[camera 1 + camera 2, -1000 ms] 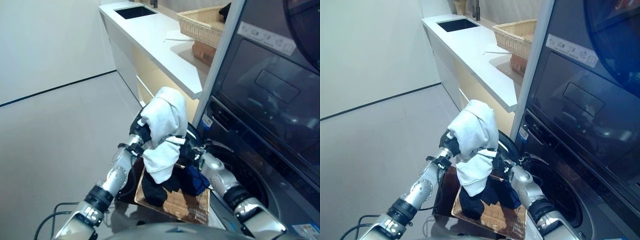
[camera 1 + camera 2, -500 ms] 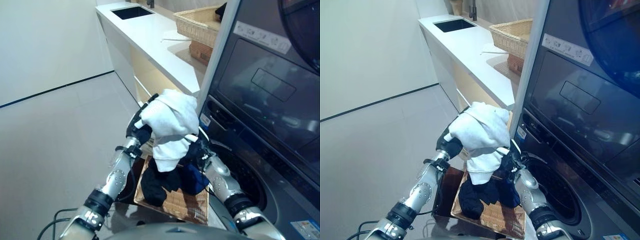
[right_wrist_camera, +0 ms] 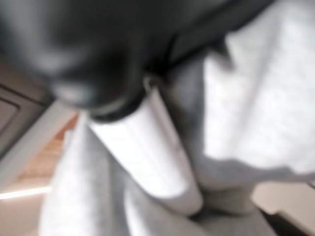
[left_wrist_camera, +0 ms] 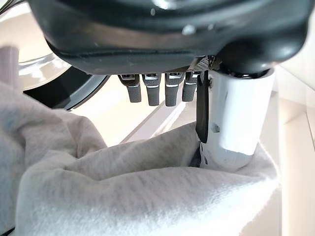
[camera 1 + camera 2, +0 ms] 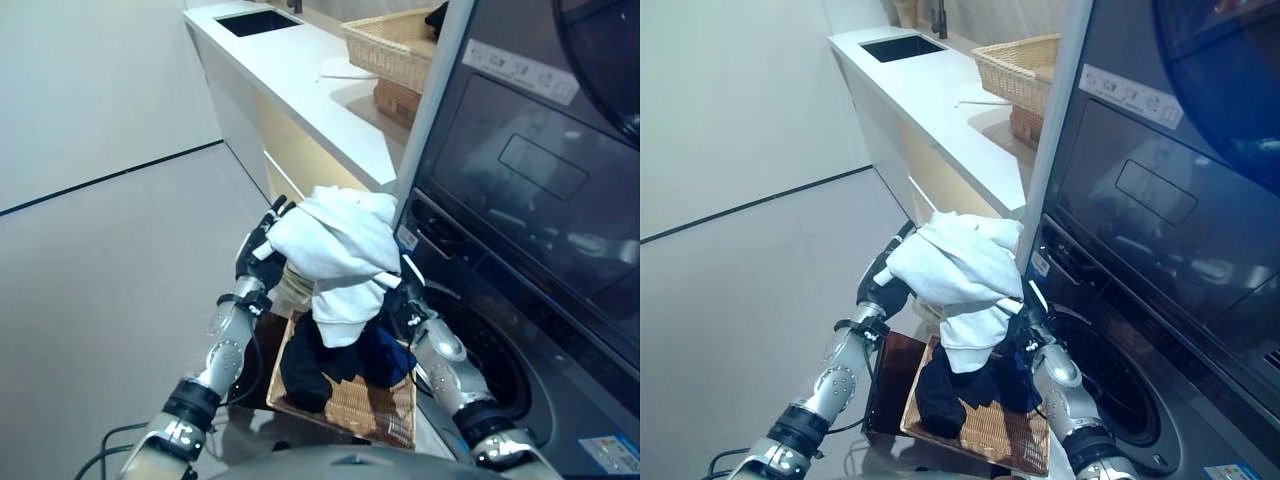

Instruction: Pick up the clothes and place them into the washing machine

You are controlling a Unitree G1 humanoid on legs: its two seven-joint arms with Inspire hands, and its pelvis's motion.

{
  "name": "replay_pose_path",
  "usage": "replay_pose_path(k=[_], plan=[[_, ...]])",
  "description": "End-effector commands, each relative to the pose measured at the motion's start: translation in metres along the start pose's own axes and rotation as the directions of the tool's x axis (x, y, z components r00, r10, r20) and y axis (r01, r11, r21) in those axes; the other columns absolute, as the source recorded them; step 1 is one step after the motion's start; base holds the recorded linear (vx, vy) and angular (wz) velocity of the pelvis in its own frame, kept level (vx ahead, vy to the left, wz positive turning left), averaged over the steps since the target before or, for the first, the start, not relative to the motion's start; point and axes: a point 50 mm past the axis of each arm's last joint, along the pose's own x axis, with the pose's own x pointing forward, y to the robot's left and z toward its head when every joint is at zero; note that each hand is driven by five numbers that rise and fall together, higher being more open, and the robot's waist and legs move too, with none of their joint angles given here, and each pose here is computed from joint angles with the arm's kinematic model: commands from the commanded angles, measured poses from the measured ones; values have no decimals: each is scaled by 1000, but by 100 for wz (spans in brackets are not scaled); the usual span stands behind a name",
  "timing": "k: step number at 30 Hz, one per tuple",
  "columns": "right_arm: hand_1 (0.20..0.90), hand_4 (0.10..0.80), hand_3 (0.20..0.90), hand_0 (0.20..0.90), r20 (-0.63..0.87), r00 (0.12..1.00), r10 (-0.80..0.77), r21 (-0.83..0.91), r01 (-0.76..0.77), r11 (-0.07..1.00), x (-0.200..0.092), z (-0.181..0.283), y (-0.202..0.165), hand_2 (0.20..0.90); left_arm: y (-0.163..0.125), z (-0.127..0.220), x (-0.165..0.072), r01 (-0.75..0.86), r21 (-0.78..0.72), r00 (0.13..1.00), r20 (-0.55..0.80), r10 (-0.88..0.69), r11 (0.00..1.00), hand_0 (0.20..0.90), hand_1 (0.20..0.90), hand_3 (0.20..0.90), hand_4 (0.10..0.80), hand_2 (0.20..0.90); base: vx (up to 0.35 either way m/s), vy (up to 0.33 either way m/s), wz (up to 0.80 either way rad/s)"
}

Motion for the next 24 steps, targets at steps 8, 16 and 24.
replay_pose_path(k=[8, 16, 24], plan=[[200, 300, 200, 200, 362, 913, -187, 160, 136, 978, -11, 57, -45, 200, 55, 72, 0, -196, -47, 907, 370, 200, 979, 900, 900, 900, 800, 900, 4, 1, -3], [200, 300, 200, 200, 382, 879, -285, 314, 166, 935, -15, 53, -53, 200, 77, 71, -13, -288, -59, 881, 374, 289, 956, 900, 900, 900, 800, 900, 0, 0, 0], [200, 300, 200, 200, 366, 914, -173, 225, 93, 970, -3, 55, -32, 200, 72, 67, -11, -268, 15, 902, 355, 246, 963, 900, 900, 900, 800, 900, 2, 2, 1]])
